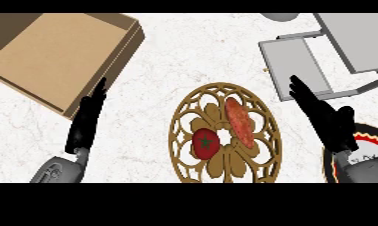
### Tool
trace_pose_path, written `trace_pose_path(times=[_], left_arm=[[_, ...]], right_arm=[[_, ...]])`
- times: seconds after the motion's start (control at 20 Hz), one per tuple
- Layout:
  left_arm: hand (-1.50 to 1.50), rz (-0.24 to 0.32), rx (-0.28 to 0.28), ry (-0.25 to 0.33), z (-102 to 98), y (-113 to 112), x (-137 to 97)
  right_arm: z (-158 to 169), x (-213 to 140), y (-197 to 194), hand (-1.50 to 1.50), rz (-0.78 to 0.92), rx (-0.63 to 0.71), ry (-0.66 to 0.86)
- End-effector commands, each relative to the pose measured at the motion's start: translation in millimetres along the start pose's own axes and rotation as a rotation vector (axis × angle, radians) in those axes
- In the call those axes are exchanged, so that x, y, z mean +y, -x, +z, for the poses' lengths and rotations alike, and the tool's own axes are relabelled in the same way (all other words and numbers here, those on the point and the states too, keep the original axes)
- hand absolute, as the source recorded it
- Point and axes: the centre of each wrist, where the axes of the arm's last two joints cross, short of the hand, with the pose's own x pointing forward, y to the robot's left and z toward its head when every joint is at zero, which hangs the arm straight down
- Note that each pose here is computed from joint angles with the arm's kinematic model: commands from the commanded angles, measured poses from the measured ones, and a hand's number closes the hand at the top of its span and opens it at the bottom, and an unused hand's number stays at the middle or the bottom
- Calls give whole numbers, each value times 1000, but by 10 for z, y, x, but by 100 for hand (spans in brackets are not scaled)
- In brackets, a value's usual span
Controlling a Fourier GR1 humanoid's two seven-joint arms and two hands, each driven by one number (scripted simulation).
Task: Pick the sweet potato from the placemat and place it in the tiered shelf
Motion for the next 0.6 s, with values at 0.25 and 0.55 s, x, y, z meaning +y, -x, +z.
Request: trace_pose_path(times=[0.25,0.55], left_arm=[[0,48,-96,-27,-13,-40,665],[0,115,-41,3,131,172,803]], right_arm=[[-449,1073,-1144,150,-27,-427,5],[-275,1408,-475,-150,224,-302,454]])
